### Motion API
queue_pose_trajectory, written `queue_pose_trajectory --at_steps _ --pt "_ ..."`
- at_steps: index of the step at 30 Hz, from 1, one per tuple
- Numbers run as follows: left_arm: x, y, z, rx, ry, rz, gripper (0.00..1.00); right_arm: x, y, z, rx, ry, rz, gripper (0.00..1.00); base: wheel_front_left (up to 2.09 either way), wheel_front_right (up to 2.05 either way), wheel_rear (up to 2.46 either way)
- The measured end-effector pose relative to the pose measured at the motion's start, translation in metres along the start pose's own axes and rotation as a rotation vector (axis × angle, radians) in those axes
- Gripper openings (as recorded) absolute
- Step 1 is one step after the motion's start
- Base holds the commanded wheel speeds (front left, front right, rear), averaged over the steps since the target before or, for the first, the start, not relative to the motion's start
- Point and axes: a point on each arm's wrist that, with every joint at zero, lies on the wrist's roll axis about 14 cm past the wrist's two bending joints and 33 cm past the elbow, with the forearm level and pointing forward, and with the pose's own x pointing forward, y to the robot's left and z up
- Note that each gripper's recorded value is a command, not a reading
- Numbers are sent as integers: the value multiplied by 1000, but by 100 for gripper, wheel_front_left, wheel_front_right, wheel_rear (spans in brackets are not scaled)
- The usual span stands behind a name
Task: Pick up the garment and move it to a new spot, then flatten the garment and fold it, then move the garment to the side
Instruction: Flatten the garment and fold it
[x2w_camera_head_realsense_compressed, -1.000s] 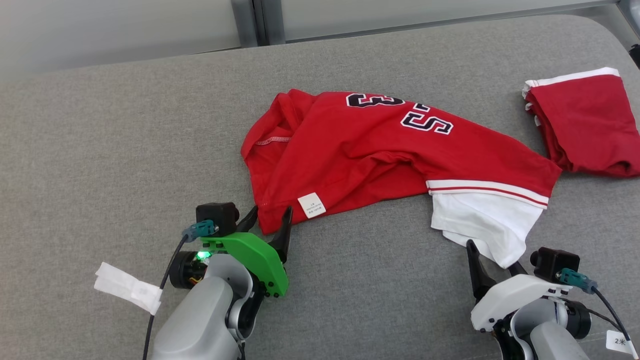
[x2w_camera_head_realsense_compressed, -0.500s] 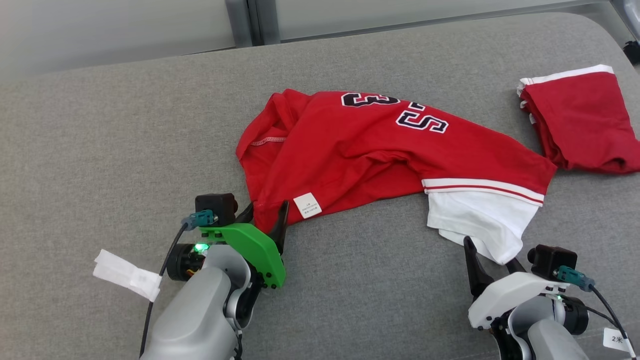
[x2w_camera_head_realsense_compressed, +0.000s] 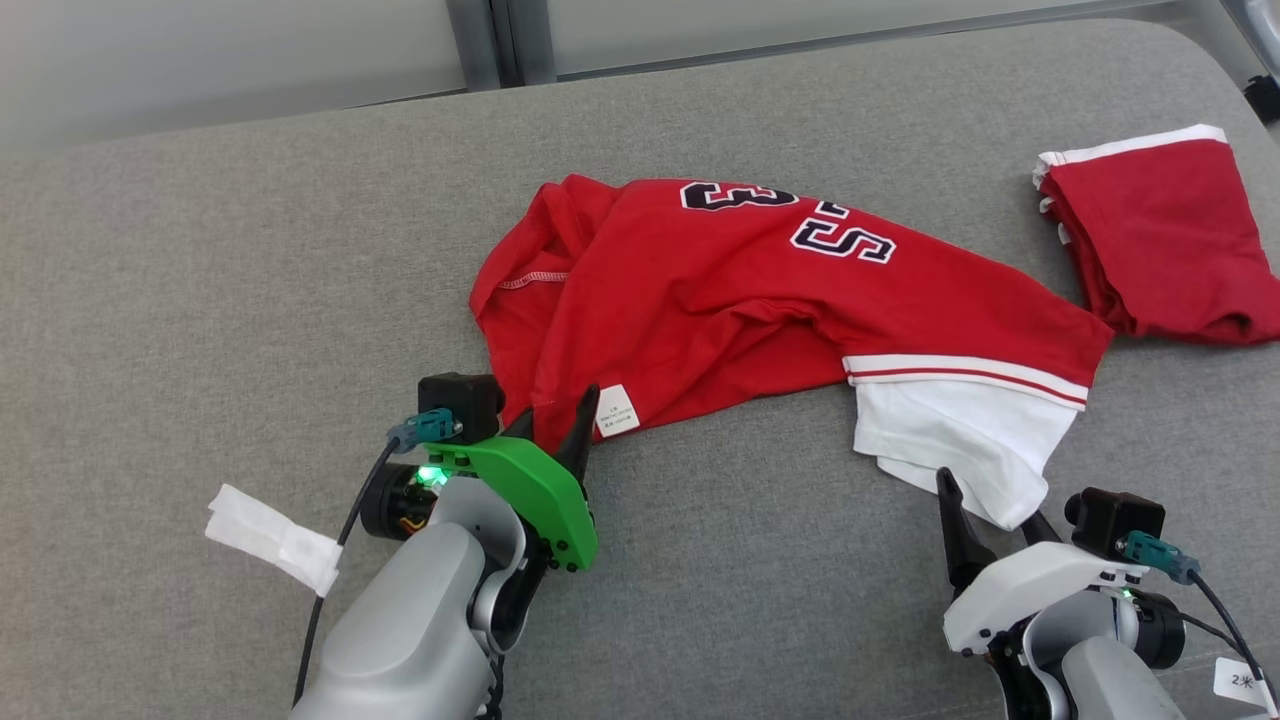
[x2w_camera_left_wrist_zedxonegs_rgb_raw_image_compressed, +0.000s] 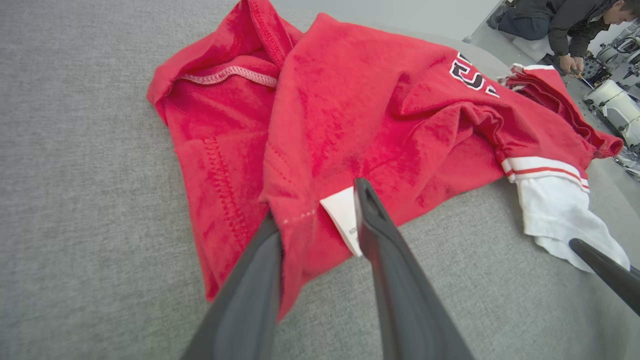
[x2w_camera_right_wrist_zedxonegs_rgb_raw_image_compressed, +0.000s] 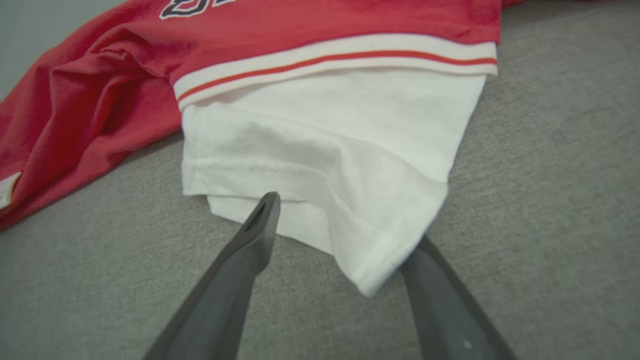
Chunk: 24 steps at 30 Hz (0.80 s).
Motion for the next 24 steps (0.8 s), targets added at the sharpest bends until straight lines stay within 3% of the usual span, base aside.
queue_pose_trajectory --at_steps 3,13,15,16,17,18,20,24 --pt "-1 -6 4 2 -8 -19 61 1 0 1 0 -3 0 100 0 0 0" --pt "0 -6 -3 17 43 -13 48 -1 1 1 -4 0 3 100 0 0 0" --pt "1 -6 -5 16 51 -11 43 -2 -2 2 -2 -2 -5 100 0 0 0" --pt "2 -6 -6 16 52 -11 33 -3 -3 2 -2 -3 -9 100 0 0 0" --pt "2 -6 -7 18 56 -12 16 -3 -4 2 -1 -3 -12 100 0 0 0" --pt "3 -6 -9 20 61 -14 0 -3 -5 2 0 -3 -15 75 0 0 0" --pt "3 -5 -11 21 63 -14 0 -4 -7 2 5 -7 -21 2 0 0 0" --pt "5 -1 -10 18 43 -9 0 -2 -7 9 9 -44 -20 0 0 0 0"
